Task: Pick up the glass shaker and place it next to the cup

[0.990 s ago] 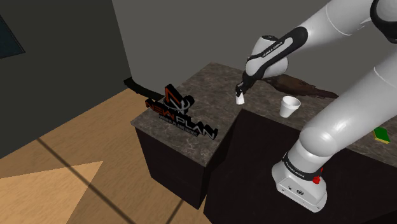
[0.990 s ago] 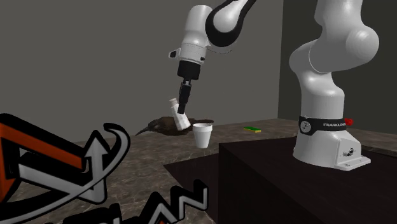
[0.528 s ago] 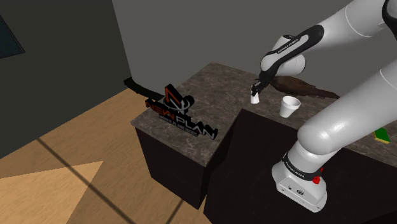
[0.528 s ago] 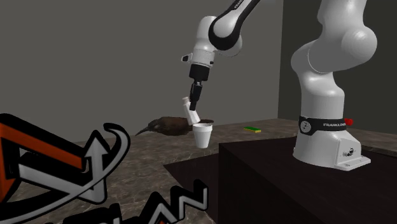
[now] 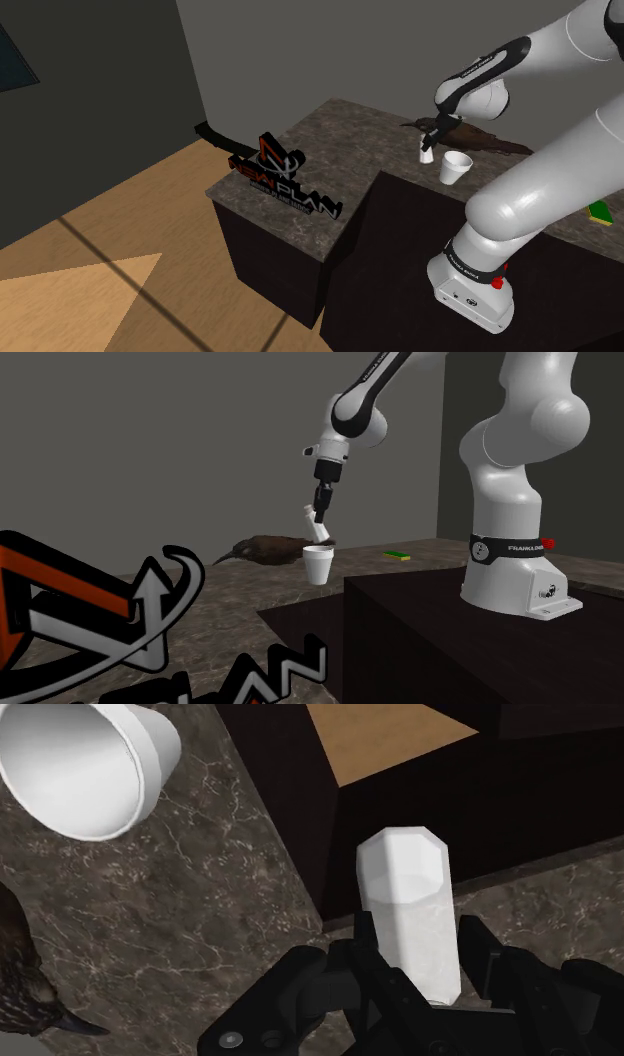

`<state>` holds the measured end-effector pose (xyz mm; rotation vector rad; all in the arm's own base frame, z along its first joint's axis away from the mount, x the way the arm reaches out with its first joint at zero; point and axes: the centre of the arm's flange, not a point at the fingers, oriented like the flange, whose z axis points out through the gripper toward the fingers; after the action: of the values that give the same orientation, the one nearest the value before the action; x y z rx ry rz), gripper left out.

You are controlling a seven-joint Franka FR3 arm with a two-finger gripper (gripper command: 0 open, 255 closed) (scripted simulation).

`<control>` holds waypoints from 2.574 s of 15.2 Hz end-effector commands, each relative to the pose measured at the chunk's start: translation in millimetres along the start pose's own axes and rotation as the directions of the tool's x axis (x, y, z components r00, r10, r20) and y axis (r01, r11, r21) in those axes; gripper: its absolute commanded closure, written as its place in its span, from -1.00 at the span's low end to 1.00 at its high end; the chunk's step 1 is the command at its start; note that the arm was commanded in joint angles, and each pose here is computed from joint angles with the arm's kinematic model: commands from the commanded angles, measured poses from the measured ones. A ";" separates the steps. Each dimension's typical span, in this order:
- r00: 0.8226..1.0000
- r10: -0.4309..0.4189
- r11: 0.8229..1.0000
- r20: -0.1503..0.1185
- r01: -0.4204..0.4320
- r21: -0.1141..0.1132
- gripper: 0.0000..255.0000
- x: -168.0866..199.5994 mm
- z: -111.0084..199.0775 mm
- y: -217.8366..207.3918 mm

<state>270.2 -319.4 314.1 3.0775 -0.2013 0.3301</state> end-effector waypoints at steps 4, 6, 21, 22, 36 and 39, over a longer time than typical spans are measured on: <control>1.000 -0.002 1.000 0.000 0.002 0.001 1.00 -34.8 -6.0 54.9; 1.000 -0.002 1.000 0.000 0.002 0.001 1.00 -48.0 -8.3 77.6; 1.000 -0.002 1.000 0.000 0.002 0.001 1.00 -147.2 -25.5 248.1; 1.000 -0.002 1.000 0.000 0.002 0.001 1.00 -153.8 -26.7 259.5; 1.000 -0.002 1.000 0.000 0.002 0.001 1.00 -201.6 13.2 323.0; 1.000 -0.002 1.000 0.000 0.002 0.001 1.00 -205.0 28.7 322.6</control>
<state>35.2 -615.3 256.5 3.0784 -0.1975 0.3297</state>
